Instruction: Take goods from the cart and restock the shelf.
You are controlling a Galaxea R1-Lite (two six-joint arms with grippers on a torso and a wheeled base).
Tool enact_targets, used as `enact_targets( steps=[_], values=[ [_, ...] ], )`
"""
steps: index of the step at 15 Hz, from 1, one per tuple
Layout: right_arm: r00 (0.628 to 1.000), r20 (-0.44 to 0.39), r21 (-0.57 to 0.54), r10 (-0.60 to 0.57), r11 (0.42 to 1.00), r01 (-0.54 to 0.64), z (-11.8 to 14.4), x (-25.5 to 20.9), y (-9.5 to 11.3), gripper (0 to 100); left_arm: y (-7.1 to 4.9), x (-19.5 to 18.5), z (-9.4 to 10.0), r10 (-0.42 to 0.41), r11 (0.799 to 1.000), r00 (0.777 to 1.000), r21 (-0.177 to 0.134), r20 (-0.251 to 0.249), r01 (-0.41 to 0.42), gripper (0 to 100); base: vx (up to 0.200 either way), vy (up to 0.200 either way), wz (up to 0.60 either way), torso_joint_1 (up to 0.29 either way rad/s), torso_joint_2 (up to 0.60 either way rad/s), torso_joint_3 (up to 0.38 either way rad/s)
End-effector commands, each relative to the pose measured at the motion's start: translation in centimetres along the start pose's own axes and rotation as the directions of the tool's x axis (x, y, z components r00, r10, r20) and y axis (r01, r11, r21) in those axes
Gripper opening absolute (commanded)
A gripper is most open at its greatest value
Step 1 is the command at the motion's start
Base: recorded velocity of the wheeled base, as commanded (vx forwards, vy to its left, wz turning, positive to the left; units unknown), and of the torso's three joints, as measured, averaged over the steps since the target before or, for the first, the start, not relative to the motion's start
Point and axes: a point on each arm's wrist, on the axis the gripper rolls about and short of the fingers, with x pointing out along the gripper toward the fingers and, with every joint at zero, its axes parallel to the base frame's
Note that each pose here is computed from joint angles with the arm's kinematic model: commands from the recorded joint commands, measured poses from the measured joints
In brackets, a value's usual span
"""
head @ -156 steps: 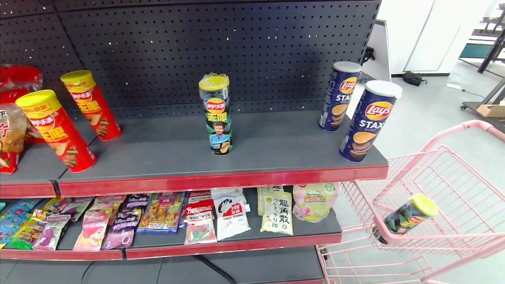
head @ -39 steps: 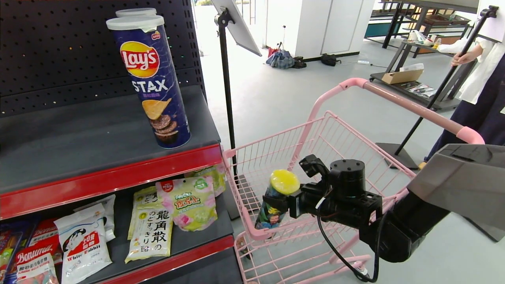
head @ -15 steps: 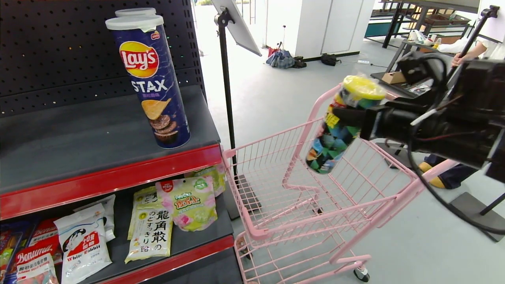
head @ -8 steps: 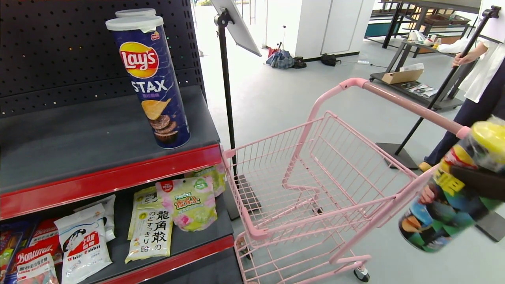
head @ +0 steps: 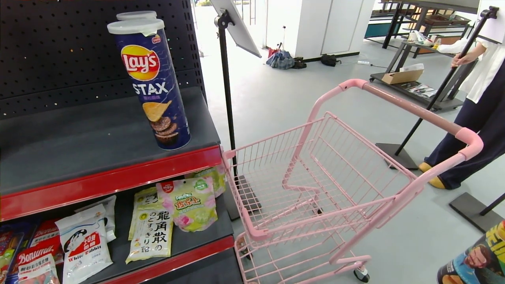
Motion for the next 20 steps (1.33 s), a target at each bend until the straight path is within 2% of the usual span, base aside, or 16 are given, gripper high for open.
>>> enact_targets(
  steps=[1,9,18,20],
  values=[
    [1.0,0.023,-0.002,0.001,1.0,-0.001,-0.06,-0.45,0.03,0,0.0,0.01,0.01,0.0,1.0,1.0,0.0,0.0,0.0,100,0.0,0.0,0.0,0.09,-0.33,-0.222],
    [1.0,0.003,-0.004,0.012,1.0,-0.012,0.04,-0.01,0.03,0,0.0,0.01,0.01,0.0,1.0,1.0,0.0,0.0,0.0,100,0.0,0.0,0.0,0.195,-0.54,-0.351],
    [1.0,-0.011,-0.036,0.008,0.999,-0.009,0.09,0.33,0.0,0,0.0,0.01,0.01,0.0,1.0,1.0,0.0,0.0,0.0,100,0.0,0.0,0.0,0.162,-0.4,-0.239],
    [1.0,-0.011,-0.045,0.004,0.999,-0.004,0.05,0.31,-0.01,0,0.0,0.01,0.01,0.0,1.0,1.0,0.0,0.0,0.0,100,0.0,0.0,0.6,0.078,-0.18,-0.102]
  ],
)
